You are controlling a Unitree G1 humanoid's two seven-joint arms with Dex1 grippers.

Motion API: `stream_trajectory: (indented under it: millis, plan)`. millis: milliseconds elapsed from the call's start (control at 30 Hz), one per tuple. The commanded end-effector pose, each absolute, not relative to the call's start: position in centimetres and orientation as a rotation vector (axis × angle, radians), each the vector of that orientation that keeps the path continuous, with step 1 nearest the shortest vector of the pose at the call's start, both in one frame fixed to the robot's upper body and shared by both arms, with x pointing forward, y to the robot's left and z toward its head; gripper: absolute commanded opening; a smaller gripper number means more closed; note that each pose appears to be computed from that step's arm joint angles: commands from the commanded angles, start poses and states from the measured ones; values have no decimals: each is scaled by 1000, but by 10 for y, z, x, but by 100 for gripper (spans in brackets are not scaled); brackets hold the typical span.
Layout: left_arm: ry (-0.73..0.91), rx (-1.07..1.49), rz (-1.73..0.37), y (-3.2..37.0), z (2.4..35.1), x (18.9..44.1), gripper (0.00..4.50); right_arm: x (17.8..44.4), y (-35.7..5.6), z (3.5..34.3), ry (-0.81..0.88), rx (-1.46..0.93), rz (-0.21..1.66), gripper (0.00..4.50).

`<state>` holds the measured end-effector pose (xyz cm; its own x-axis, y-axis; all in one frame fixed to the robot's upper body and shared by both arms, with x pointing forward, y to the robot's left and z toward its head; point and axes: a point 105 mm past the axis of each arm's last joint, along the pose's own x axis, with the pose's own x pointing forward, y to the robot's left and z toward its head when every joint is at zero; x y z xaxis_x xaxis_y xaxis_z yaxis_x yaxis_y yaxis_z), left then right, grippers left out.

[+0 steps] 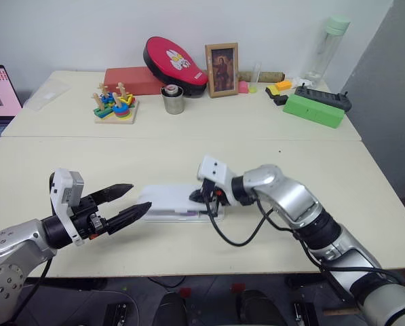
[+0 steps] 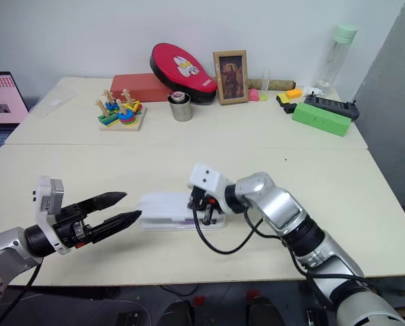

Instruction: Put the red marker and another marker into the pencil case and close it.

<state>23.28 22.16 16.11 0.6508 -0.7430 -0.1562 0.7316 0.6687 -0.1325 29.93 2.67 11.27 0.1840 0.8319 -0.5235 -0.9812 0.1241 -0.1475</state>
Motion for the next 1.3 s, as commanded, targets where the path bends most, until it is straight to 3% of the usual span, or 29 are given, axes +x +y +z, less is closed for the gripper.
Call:
stream_trajectory:
  millis: [33,167,300,500,667,833,933,1133,1300]
  plan:
    - [194,-1,-862,220,168,227,450,305,18,76,430,-602,1289,5]
    - [172,5,-846,221,172,232,450,306,17,72,428,-568,1287,5]
    - [148,-2,-762,229,175,247,450,304,25,116,272,-378,1343,5]
    - [158,1,-605,245,169,276,450,336,-9,174,99,-199,1169,5]
    - [149,67,-482,263,166,304,450,358,-55,193,78,-180,1010,107]
    - [148,113,-408,279,165,324,450,367,-91,190,114,-195,901,218]
    - [151,138,-373,286,164,331,450,366,-101,189,127,-205,882,279]
    - [150,144,-343,294,162,336,450,360,-101,185,146,-201,897,443]
    - [147,138,-356,291,162,337,450,355,-98,182,158,-202,916,447]
